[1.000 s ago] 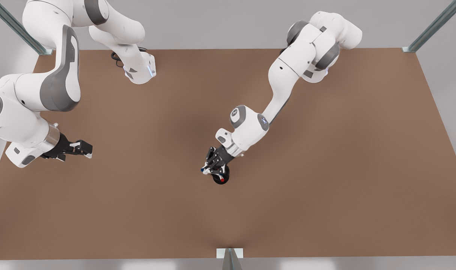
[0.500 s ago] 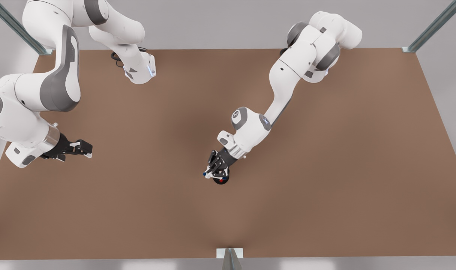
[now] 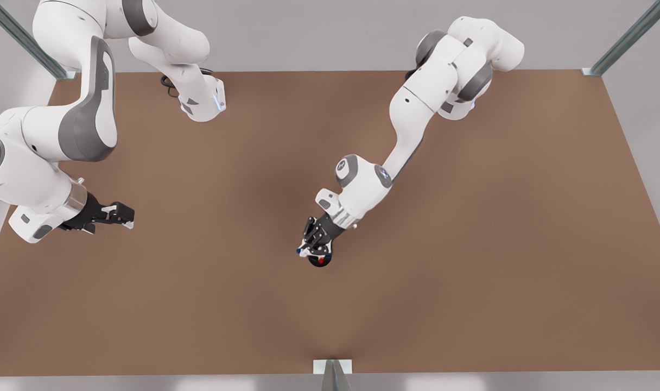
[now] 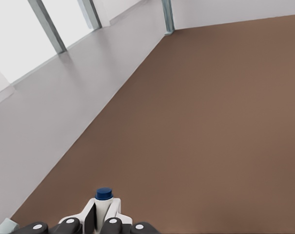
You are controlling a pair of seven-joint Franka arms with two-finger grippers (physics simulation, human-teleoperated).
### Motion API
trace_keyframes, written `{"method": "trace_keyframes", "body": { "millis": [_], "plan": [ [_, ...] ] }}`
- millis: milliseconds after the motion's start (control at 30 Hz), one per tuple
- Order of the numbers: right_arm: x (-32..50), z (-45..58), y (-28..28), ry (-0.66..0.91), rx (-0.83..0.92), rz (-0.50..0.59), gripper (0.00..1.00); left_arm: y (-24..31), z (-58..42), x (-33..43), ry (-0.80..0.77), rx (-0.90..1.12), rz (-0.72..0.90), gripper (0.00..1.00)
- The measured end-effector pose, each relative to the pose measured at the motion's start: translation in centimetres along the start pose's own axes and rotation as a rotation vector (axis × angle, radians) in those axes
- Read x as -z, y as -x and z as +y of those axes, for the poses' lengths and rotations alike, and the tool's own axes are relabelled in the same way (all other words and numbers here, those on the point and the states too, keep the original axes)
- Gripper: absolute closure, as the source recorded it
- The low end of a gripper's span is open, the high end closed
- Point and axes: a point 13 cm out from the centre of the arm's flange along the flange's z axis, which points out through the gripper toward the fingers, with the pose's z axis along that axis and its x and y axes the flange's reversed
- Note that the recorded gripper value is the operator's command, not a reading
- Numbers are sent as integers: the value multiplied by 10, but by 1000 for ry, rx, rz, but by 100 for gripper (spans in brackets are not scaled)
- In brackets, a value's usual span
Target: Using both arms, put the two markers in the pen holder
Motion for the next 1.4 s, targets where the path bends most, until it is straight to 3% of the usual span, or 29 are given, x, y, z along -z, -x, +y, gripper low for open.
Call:
{"method": "trace_keyframes", "body": {
  "millis": [1000,1100,1167,1367,1400],
  "plan": [
    [0,-1,0,0,3,0,0,16,-18,3,24,14,-29,79],
    [5,6,-2,1,14,3,0,13,-19,1,27,15,-27,73],
    [19,-6,-9,-3,-5,-6,0,13,-19,1,28,16,-27,58],
    [22,-13,-9,-28,-13,-14,0,5,-21,-4,31,20,-18,57],
    [22,-12,-8,-30,-13,-17,0,5,-21,-4,31,20,-18,46]
  ]
}}
